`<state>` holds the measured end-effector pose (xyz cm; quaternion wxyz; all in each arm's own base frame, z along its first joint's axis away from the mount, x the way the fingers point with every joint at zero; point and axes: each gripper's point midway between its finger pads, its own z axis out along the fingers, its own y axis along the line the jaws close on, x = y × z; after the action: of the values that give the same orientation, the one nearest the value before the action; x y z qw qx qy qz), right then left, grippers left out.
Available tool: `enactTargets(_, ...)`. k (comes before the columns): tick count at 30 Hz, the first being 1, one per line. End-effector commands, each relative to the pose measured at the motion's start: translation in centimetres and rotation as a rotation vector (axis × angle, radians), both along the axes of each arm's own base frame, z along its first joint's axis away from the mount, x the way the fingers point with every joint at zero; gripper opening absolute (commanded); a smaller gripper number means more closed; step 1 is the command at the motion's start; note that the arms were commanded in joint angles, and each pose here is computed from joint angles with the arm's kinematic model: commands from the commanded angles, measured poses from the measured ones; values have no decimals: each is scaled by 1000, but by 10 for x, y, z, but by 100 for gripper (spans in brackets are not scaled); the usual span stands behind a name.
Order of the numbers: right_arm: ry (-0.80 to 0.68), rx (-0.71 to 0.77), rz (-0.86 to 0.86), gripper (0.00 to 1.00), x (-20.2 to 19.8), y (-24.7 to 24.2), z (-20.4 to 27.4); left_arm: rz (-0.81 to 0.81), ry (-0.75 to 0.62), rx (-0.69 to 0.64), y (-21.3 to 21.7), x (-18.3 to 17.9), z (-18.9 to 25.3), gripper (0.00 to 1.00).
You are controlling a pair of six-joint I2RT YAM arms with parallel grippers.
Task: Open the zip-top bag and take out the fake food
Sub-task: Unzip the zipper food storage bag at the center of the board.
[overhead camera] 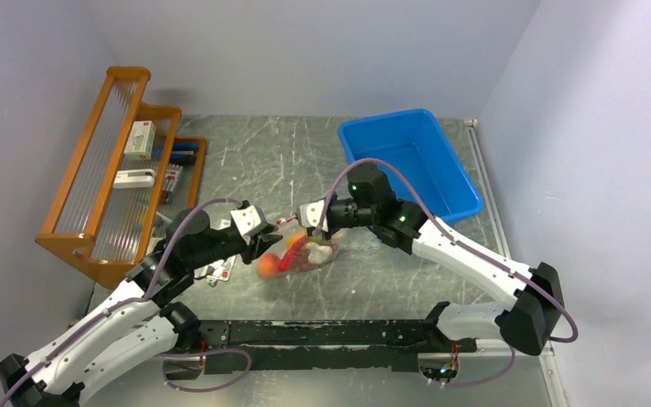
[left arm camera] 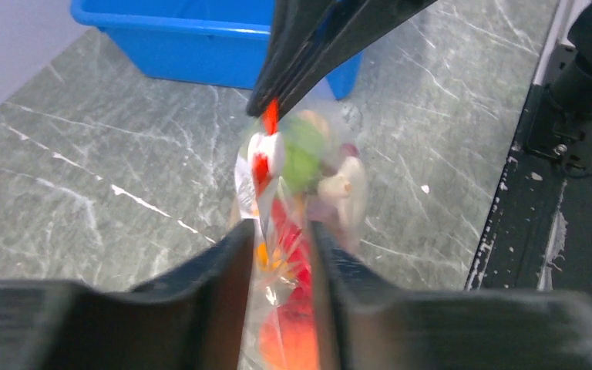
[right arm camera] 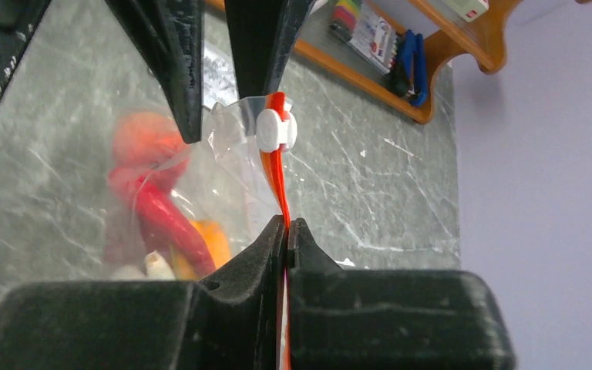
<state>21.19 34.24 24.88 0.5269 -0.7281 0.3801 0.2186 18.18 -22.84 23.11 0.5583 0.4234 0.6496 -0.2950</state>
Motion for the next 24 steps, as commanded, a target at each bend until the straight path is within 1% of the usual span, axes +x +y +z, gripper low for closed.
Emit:
enactTargets(1, 111, 204, -72, 0, -11, 0, 40, 99, -21, -71, 14, 3, 26, 53)
enactTargets(4, 278, 312, -91, 0, -26, -2, 63, 158, -48, -128, 28, 0, 43, 65)
enactTargets(6, 370, 330, -61, 0, -40, -3, 76, 182, -77, -171, 37, -4, 55, 73)
enactTargets(7, 434, 326, -19, 0, -52, -2, 80, 182, -94, -190, 40, -8, 61, 76)
enactTargets(10, 575, 355, 18, 0, -68, -1, 105, 137, -133, -226, 43, -22, 77, 81)
enactTargets(11, 612, 353, 17, 0, -71, -1, 109, 113, -143, -237, 42, -27, 84, 82)
enactTargets(14, 712, 344, -63, 0, -65, -1, 119, 14, -143, -237, 35, -43, 95, 84)
enactTargets(16, 753, 313, -100, 0, -62, 0, 111, -52, -127, -229, 28, -52, 97, 84)
enactTargets(18, 796, 277, -141, 0, -58, 2, 91, -93, -115, -224, 24, -57, 97, 85)
enactTargets(20, 826, 247, -214, 0, -49, 3, 62, -101, -100, -218, 20, -56, 90, 85)
enactTargets(24, 860, 203, -251, 0, -47, 2, 8, -92, -52, -188, 12, -45, 62, 86)
